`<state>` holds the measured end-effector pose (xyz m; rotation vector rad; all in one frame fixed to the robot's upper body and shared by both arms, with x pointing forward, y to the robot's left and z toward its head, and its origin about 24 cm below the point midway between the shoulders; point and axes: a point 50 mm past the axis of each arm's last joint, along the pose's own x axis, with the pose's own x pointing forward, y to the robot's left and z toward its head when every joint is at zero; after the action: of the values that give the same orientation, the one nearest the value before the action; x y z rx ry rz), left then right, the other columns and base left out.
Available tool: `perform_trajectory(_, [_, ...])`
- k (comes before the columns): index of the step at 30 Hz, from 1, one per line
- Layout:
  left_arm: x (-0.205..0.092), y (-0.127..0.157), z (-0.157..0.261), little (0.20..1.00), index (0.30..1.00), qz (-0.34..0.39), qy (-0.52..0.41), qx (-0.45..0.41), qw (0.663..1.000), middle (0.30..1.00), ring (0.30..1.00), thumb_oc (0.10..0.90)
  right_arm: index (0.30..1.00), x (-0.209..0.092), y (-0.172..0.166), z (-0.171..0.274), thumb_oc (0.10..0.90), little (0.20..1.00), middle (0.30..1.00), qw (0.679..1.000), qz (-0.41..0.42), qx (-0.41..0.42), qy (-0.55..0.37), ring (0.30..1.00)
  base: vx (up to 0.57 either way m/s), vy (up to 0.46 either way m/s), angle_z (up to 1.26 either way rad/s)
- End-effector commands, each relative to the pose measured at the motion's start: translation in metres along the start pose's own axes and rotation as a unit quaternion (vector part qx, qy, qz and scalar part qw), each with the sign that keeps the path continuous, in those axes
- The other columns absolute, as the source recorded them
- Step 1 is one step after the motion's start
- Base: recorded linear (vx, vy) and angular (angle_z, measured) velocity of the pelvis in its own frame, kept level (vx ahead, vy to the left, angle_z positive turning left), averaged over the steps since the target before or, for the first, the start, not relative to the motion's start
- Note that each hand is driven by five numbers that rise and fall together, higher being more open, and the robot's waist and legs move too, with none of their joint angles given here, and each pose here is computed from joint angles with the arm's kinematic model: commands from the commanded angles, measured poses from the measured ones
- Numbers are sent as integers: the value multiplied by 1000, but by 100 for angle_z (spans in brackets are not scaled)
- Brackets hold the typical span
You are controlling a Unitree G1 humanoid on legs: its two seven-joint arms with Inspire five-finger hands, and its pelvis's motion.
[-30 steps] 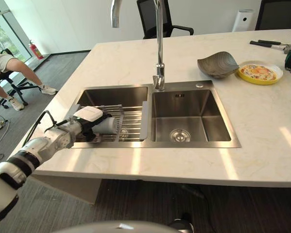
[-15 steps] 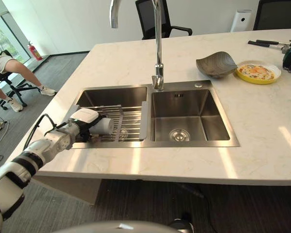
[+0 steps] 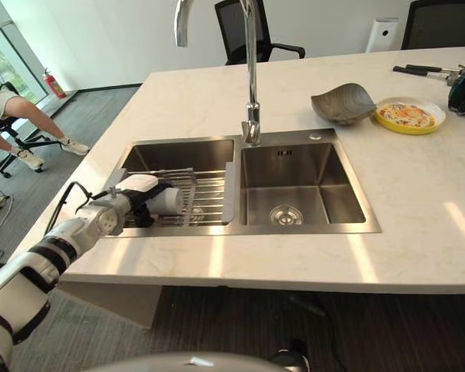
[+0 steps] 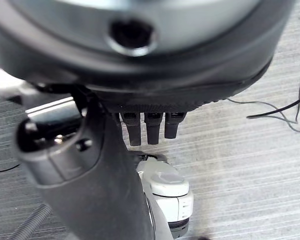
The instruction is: Place the dishes in the dishwasher.
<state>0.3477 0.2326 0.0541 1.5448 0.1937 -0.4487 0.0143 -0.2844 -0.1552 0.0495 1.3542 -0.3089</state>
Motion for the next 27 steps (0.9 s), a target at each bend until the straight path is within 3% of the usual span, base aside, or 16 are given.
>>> perform_trajectory(1, [4, 50, -13, 900, 900, 36, 36, 44, 998, 900, 900, 800, 900, 4, 13, 35, 800, 900, 900, 999, 23, -23, -42, 900, -69, 36, -4])
perform_trajectory(9, [5, 66, -13, 900, 900, 44, 42, 108, 992, 900, 900, 800, 900, 4, 17, 53, 800, 900, 900, 996, 29, -53, -70, 900, -58, 15, -14])
perform_trajectory(10, [4, 67, -15, 846, 846, 44, 46, 112, 992, 846, 846, 764, 900, 4, 18, 55, 800, 900, 900, 995, 29, -57, -72, 900, -100, 15, -24])
perform_trajectory(11, [2, 70, -19, 302, 302, 42, 51, 146, 987, 302, 302, 402, 900, 4, 22, 60, 800, 900, 900, 994, 34, -62, -85, 900, -137, 26, -33])
perform_trajectory(16, [2, 67, -12, 300, 300, 23, 30, 214, 976, 300, 300, 400, 900, 4, 25, 67, 800, 900, 900, 992, 35, -70, -100, 900, -72, 22, -40])
perform_trajectory(23, [1, 65, -3, 300, 300, 33, 6, 211, 977, 300, 300, 400, 900, 4, 29, 73, 800, 900, 900, 991, 38, -71, -111, 900, -59, 48, -4])
perform_trajectory(27, [-3, 76, 6, 300, 300, 78, -22, 200, 977, 300, 300, 400, 900, 3, 24, 75, 800, 900, 900, 990, 33, -67, -117, 900, -31, 44, 4])
